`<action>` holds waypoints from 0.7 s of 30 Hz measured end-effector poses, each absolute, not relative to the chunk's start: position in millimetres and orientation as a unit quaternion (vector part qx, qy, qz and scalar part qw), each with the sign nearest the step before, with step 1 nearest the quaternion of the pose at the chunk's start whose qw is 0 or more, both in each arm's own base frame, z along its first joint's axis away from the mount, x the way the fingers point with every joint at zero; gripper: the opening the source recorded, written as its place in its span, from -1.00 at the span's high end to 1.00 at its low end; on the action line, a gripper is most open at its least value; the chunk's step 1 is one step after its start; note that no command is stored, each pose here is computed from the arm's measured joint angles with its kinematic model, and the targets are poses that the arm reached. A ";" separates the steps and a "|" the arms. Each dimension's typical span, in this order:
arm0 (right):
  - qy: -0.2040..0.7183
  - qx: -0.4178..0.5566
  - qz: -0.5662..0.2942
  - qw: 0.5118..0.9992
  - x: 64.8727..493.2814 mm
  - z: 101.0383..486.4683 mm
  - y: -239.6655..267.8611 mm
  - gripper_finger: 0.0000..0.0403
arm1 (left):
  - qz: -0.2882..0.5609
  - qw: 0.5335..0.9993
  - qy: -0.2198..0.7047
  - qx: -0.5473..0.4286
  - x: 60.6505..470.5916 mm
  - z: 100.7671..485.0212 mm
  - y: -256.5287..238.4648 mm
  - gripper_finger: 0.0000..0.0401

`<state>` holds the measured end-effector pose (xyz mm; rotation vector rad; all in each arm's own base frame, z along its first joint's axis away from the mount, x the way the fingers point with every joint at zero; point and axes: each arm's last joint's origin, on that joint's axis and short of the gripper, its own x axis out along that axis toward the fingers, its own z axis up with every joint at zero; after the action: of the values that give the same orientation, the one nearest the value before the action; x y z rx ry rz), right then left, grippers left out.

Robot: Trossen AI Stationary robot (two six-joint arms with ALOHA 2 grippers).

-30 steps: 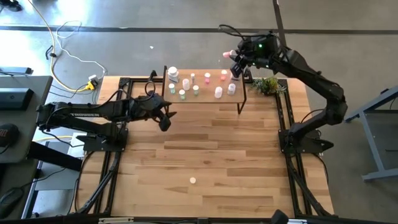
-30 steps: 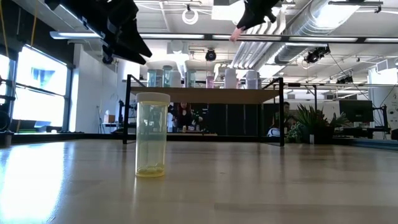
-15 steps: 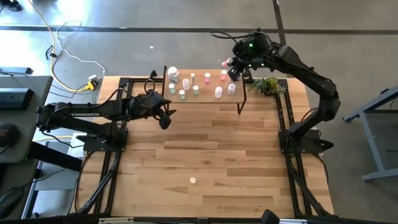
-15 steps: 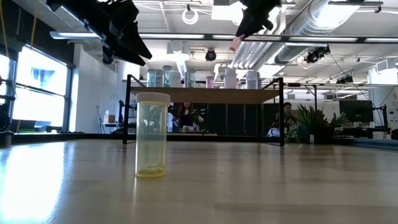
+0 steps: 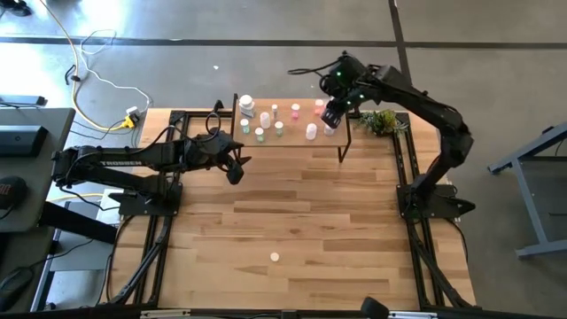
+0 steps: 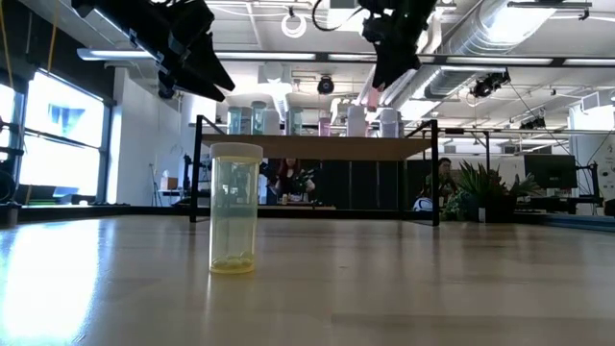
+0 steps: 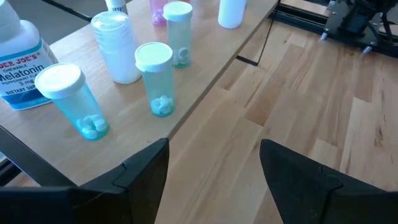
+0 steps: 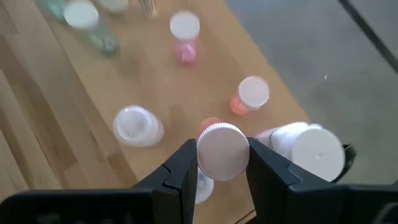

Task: Pick and place medicine bottles onto shelf by color
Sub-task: Put the red medicine bottle on the shelf

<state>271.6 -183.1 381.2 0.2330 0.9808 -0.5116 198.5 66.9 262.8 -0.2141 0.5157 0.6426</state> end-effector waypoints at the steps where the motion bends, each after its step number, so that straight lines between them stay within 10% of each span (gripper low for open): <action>1: 0.471 0.111 -0.241 0.841 272.5 378.8 -183.7 0.50 | 0.312 0.911 0.250 -0.104 198.5 262.8 66.9 -0.20; 21: 0.555 0.101 -0.231 0.793 296.2 333.7 -201.6 0.50 | 0.311 0.911 0.251 -0.102 198.5 262.8 66.8 -0.20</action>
<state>296.2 -201.6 333.7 0.2163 1.1926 -0.4972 198.5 66.8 262.8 -0.2111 0.5167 0.6414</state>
